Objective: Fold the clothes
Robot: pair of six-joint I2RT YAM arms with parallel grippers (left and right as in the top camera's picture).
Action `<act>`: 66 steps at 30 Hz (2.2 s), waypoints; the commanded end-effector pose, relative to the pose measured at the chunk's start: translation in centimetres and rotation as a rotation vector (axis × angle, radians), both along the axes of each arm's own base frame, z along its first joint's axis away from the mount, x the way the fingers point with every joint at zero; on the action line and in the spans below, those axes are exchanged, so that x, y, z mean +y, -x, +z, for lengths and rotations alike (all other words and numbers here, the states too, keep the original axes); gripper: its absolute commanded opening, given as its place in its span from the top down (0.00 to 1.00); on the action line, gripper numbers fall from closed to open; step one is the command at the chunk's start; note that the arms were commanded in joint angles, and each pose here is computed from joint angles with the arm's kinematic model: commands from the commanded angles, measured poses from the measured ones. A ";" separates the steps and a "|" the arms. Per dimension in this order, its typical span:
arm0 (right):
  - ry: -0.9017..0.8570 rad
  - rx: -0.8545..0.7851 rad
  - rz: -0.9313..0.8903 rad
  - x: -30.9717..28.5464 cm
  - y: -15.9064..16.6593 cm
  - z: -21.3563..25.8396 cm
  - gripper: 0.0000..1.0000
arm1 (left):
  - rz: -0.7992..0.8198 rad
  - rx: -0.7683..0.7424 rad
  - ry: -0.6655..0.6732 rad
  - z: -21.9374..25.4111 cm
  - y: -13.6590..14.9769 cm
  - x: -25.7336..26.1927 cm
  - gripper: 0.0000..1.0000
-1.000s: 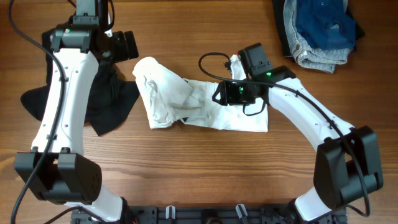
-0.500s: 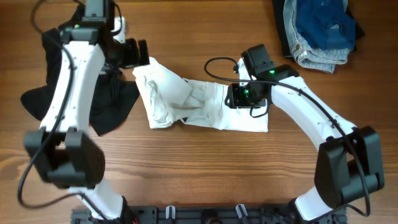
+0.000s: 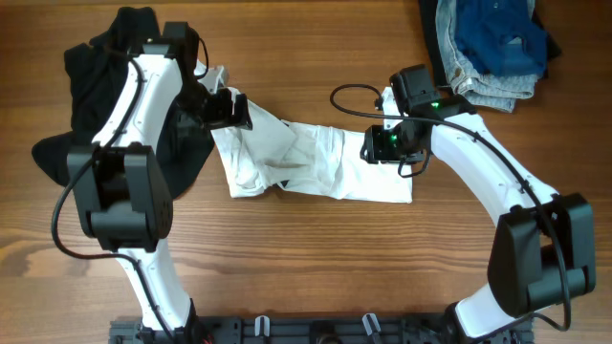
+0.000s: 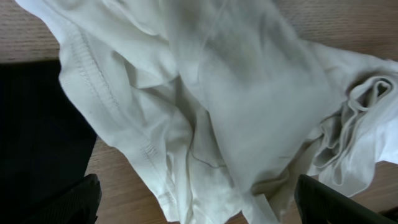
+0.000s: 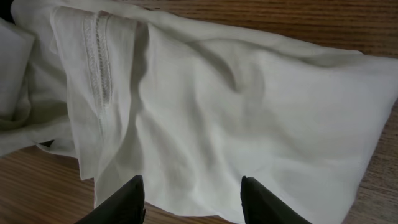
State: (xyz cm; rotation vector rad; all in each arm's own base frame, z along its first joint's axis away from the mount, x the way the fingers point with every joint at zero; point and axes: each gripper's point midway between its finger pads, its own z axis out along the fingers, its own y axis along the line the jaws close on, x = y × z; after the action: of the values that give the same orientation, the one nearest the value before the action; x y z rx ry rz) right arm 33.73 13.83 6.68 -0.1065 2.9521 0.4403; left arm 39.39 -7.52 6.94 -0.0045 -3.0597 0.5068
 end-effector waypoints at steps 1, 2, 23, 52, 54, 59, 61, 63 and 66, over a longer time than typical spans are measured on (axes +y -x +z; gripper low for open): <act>0.021 -0.031 0.014 -0.2 -0.7 0.4 0.48 | -0.015 0.050 0.024 -2.7 1.2 -0.1 0.00; 0.021 -0.032 0.014 -0.2 -0.7 0.4 0.48 | -0.015 0.053 0.024 -3.3 1.4 -0.1 0.00; 0.018 -0.041 0.013 -0.2 -0.9 0.5 0.47 | -0.101 -0.070 0.122 -5.5 0.3 -5.1 0.35; -0.165 0.066 0.029 3.2 -0.6 -5.1 0.95 | 0.049 -0.023 -0.096 -0.6 2.9 3.4 0.96; -0.152 0.110 0.022 2.9 -0.2 -6.8 0.96 | 0.050 -0.019 -0.097 -0.6 3.0 3.4 0.96; -0.146 0.165 -0.032 1.1 -0.1 -8.6 0.96 | 0.031 0.004 -0.101 0.5 4.3 3.0 0.96; -0.153 0.173 -0.043 0.7 -0.2 -8.8 0.96 | 0.011 -0.013 -0.100 1.4 4.6 2.1 0.96; -0.154 0.178 -0.037 0.6 -0.1 -9.0 0.96 | -0.016 -0.038 -0.097 2.2 4.7 0.7 0.96; -0.152 0.193 -0.033 0.6 0.2 -9.3 0.96 | -0.052 -0.072 -0.088 2.9 4.8 -2.3 0.96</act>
State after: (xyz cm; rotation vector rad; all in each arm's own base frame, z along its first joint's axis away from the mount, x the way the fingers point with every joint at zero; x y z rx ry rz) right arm 34.45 16.04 0.07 -0.0303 3.0042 0.8080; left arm 34.86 -6.30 7.54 0.0078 -3.0762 0.3493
